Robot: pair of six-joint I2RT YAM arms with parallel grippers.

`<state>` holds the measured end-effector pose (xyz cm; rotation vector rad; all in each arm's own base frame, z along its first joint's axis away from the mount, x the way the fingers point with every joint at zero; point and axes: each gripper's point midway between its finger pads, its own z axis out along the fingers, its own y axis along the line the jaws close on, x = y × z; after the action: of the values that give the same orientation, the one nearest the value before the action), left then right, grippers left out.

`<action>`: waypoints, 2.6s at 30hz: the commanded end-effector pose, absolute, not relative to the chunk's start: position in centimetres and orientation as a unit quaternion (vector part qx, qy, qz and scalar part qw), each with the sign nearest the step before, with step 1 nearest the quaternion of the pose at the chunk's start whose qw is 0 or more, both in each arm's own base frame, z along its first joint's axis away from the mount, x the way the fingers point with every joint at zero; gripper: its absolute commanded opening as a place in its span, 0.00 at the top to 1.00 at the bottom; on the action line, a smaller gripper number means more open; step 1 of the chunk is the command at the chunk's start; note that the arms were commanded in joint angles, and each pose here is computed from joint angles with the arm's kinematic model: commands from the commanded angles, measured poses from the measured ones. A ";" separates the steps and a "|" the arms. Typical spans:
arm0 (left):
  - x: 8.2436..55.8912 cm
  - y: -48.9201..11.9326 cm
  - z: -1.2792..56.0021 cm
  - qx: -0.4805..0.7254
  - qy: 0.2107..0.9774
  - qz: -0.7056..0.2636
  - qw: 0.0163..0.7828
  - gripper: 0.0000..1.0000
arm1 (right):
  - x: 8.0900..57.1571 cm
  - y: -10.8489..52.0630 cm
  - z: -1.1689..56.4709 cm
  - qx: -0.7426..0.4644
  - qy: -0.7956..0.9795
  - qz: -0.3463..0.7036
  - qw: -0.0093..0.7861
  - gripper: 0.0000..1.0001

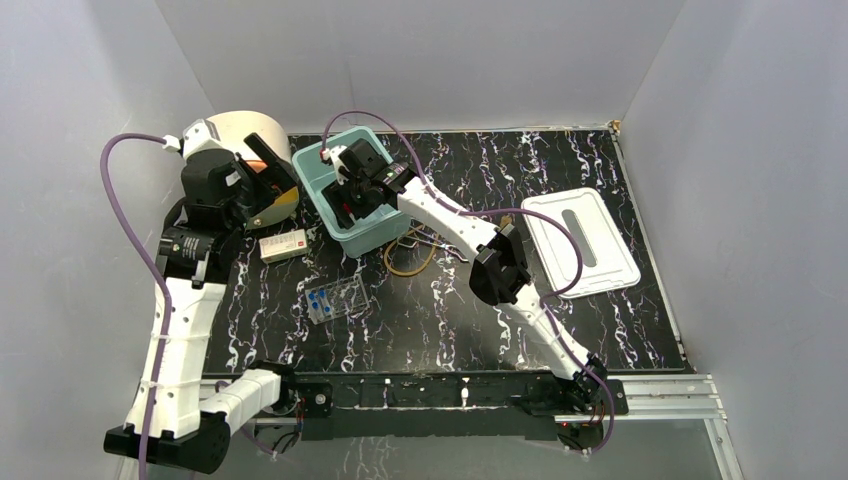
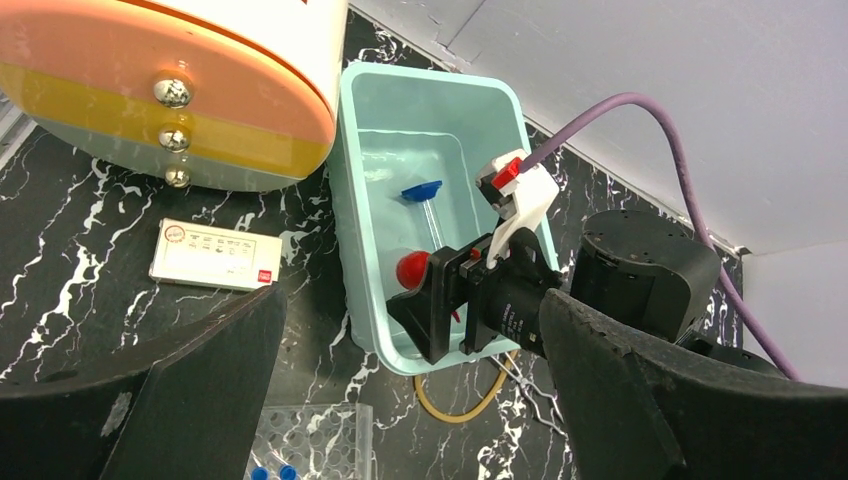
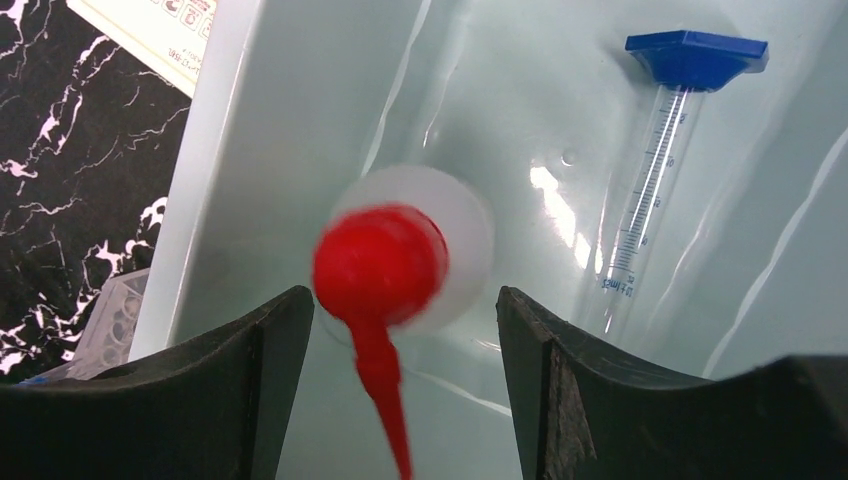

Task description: Organize the chemistry lab equipment

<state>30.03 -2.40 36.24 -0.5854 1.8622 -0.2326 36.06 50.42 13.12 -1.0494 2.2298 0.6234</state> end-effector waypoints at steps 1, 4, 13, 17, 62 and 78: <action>30.0 -2.5 36.8 -0.246 0.783 -0.107 0.561 0.02 | 35.4 50.8 20.1 -0.374 0.819 0.276 0.338 0.24; 29.9 -2.6 37.0 -0.245 0.782 -0.110 0.563 0.02 | 35.3 50.6 22.2 -0.357 0.817 0.287 0.351 0.24; 29.5 -3.2 37.7 -0.229 0.778 -0.129 0.571 0.02 | 35.1 48.9 28.3 -0.315 0.806 0.298 0.402 0.24; 29.4 -3.8 37.9 -0.216 0.778 -0.141 0.573 0.02 | 35.1 46.4 30.9 -0.300 0.800 0.282 0.437 0.24; 29.8 -6.8 35.7 -0.188 0.786 -0.215 0.548 0.02 | 30.3 14.7 3.9 0.080 0.975 -0.011 0.207 0.61; 29.7 -6.6 35.2 -0.189 0.789 -0.207 0.546 0.02 | 29.4 15.4 1.2 0.037 0.984 0.003 0.175 0.67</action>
<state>30.16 -7.00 34.93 -0.4556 1.8873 -0.5068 29.50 15.44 2.15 0.1349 2.7735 0.0134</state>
